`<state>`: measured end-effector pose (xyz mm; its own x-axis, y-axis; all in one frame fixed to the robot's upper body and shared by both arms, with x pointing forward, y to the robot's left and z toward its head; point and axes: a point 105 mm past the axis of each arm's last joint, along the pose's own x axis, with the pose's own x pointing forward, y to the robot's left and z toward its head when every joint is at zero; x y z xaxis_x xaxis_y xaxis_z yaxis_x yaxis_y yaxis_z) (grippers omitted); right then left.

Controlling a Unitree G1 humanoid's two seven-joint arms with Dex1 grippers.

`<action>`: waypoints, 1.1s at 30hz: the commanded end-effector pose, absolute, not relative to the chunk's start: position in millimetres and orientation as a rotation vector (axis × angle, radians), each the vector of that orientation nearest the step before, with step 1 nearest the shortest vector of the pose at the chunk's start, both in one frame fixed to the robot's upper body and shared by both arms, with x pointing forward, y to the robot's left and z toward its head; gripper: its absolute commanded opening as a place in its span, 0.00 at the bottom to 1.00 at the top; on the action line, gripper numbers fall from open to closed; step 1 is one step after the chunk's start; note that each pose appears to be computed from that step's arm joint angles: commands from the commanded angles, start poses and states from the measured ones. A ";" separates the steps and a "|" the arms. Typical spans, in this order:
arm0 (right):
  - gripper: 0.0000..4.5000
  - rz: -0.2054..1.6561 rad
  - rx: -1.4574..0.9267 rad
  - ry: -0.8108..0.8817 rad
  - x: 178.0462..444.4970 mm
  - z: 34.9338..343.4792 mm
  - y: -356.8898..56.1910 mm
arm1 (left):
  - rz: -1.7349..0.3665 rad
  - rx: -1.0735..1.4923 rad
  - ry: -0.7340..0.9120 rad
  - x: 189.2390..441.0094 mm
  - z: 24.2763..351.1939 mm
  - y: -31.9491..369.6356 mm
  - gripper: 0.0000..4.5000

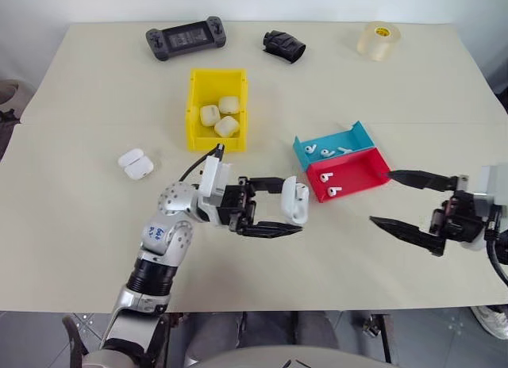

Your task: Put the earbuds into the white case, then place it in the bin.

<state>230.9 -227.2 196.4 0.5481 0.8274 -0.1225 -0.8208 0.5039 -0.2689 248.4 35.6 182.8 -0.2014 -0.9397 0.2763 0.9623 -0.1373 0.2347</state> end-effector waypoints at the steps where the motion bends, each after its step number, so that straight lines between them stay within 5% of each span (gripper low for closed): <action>1: 0.99 0.943 -0.363 -0.032 233.1 198.0 -246.3 | -1.707 -0.034 -0.465 241.9 189.5 38.2 0.62; 9: 0.99 0.970 -0.400 0.001 270.5 209.5 -237.1 | -1.667 -0.052 -0.460 238.3 186.8 38.2 0.62; 19: 0.99 0.973 -0.725 0.288 368.1 231.6 -193.2 | -1.647 -0.077 -0.477 235.6 184.0 29.0 0.62; 28: 0.99 0.943 -1.044 0.368 418.3 232.6 -170.4 | -1.617 -0.089 -0.484 236.5 182.3 28.9 0.62; 33: 0.99 0.960 -1.170 0.462 424.5 212.0 -177.6 | -1.598 -0.088 -0.500 237.7 183.8 27.9 0.62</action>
<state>422.8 -169.7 206.6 0.5233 0.4336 -0.7335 -0.8381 0.1067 -0.5349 241.5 29.0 177.2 -0.0903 -0.9366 0.3387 0.9747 -0.0133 0.2230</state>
